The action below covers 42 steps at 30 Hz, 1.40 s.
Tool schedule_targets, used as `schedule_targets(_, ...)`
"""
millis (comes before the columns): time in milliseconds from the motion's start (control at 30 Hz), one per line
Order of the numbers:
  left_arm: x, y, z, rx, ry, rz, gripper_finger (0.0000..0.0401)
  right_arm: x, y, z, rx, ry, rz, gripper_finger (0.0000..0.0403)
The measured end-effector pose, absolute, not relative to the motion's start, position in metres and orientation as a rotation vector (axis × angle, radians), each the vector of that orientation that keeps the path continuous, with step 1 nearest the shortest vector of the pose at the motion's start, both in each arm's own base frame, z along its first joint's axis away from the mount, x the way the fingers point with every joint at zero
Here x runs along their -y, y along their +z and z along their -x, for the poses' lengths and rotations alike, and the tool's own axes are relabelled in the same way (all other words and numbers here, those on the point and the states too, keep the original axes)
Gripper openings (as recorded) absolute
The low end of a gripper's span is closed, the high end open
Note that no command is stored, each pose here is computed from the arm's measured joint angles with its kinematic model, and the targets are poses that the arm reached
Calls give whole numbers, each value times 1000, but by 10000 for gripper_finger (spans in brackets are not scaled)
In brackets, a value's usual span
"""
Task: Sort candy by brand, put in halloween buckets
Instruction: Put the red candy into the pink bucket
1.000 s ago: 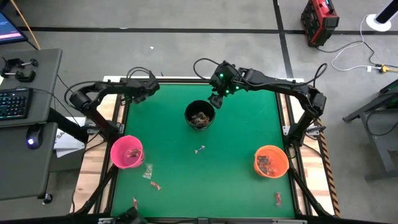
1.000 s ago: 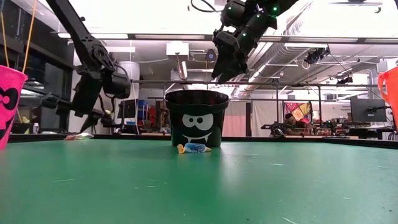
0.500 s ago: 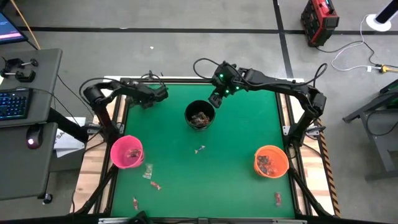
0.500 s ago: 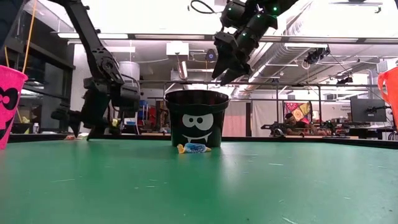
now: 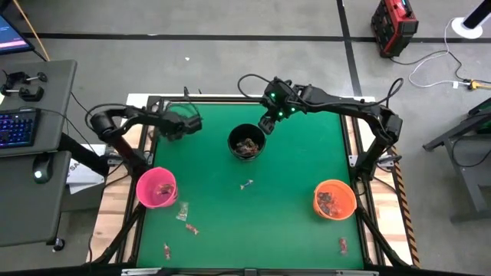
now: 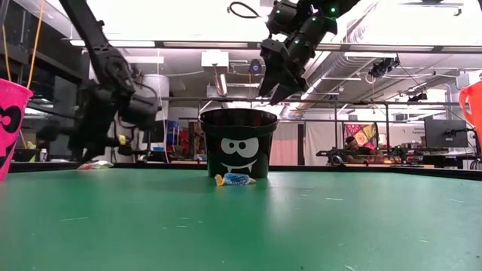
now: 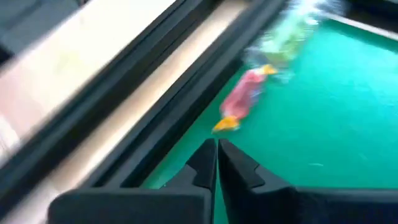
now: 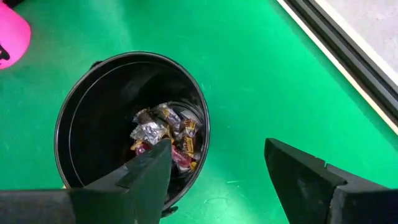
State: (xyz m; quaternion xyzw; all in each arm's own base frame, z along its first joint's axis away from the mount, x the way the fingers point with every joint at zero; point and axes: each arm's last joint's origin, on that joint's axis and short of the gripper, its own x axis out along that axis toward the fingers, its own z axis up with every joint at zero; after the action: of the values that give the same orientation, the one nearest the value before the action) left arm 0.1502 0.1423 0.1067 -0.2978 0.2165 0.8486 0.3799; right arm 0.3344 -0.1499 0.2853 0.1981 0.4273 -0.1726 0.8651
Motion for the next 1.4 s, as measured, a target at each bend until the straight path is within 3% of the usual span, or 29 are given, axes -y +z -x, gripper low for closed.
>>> schedule_targets(200, -130, 91, -141, -253, 2218, 742, 1, 150, 286, -335, -883, -367, -423, 250)
schedule_targets(500, -154, 102, -151, -344, 2144, 426, 0, 152, 289, -338, -837, -365, -410, 250)
schedule_targets(833, -158, 90, -128, -371, 2211, 433, 0, 152, 288, -338, -838, -371, -414, 250)
schedule_targets(1200, -150, 71, -131, -487, 2061, 429, 0, 151, 288, -339, -822, -434, -497, 250)
schedule_targets(1400, -150, 74, -153, -502, 1843, 506, 0, 147, 288, -340, -823, -427, -502, 250)
